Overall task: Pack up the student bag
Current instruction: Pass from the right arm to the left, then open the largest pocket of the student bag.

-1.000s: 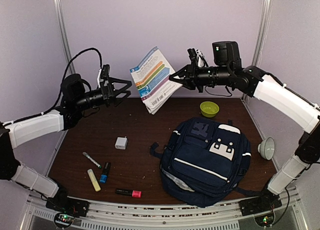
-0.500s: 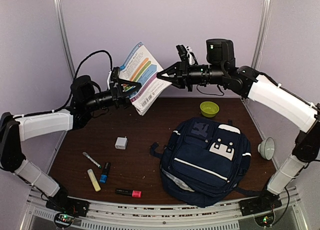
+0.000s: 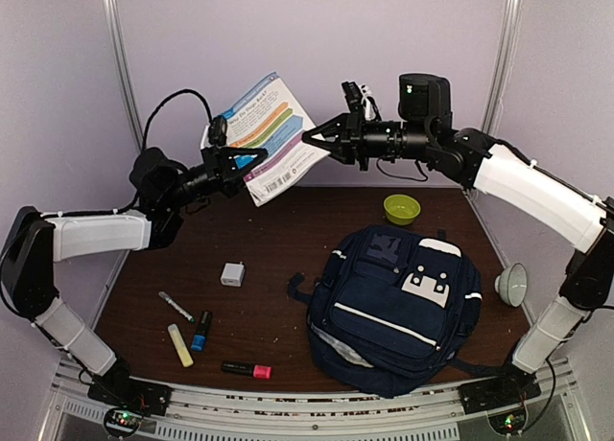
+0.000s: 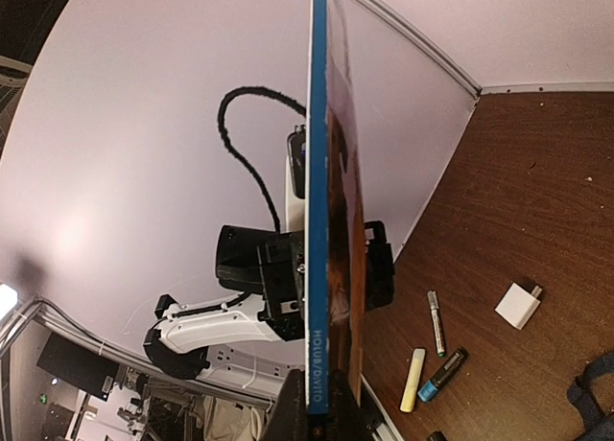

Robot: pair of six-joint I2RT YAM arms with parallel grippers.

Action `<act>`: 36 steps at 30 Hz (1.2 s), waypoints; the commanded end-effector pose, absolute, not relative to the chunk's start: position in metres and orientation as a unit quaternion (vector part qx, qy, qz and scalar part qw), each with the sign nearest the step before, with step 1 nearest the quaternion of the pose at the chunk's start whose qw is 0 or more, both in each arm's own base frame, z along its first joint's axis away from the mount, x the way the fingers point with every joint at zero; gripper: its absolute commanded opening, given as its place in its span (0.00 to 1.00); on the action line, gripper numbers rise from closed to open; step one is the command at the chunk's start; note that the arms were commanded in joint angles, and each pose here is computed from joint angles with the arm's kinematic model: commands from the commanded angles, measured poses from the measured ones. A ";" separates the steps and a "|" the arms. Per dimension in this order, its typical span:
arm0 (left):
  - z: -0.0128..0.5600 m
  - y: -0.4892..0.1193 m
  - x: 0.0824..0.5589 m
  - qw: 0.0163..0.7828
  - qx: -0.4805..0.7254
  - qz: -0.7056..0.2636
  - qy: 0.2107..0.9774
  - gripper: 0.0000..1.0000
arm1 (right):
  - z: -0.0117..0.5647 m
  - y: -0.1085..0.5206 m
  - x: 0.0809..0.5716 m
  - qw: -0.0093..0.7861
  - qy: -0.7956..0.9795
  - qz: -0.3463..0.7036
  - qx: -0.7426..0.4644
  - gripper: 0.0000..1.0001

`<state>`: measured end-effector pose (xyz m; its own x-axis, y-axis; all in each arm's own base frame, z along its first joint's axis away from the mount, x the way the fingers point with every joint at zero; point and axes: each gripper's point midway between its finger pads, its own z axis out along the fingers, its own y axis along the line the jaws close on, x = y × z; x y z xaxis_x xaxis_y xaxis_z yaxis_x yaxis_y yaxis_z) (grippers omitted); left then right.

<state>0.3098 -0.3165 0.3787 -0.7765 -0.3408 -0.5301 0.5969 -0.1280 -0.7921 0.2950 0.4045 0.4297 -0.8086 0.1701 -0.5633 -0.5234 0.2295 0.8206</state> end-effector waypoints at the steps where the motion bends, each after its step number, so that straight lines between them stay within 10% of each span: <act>1: 0.401 -0.313 0.292 0.343 0.145 -0.736 0.566 0.00 | 0.438 0.394 0.293 0.317 0.723 0.601 -0.125 0.00; 8: 0.390 -0.309 0.292 0.365 0.151 -0.666 0.633 0.00 | 0.379 0.338 0.306 0.369 0.826 0.412 -0.104 0.77; 13: 0.346 -0.297 0.292 0.371 0.165 -0.565 0.718 0.00 | 0.328 0.264 0.301 0.404 0.887 0.203 -0.094 0.99; 21: 0.282 -0.273 0.287 0.355 0.185 -0.440 0.804 0.00 | 0.277 0.192 0.279 0.414 0.903 0.102 -0.052 1.00; 36: 0.262 -0.255 0.254 0.321 0.222 -0.396 0.831 0.00 | 0.181 0.296 0.149 0.276 0.864 0.209 -0.367 0.91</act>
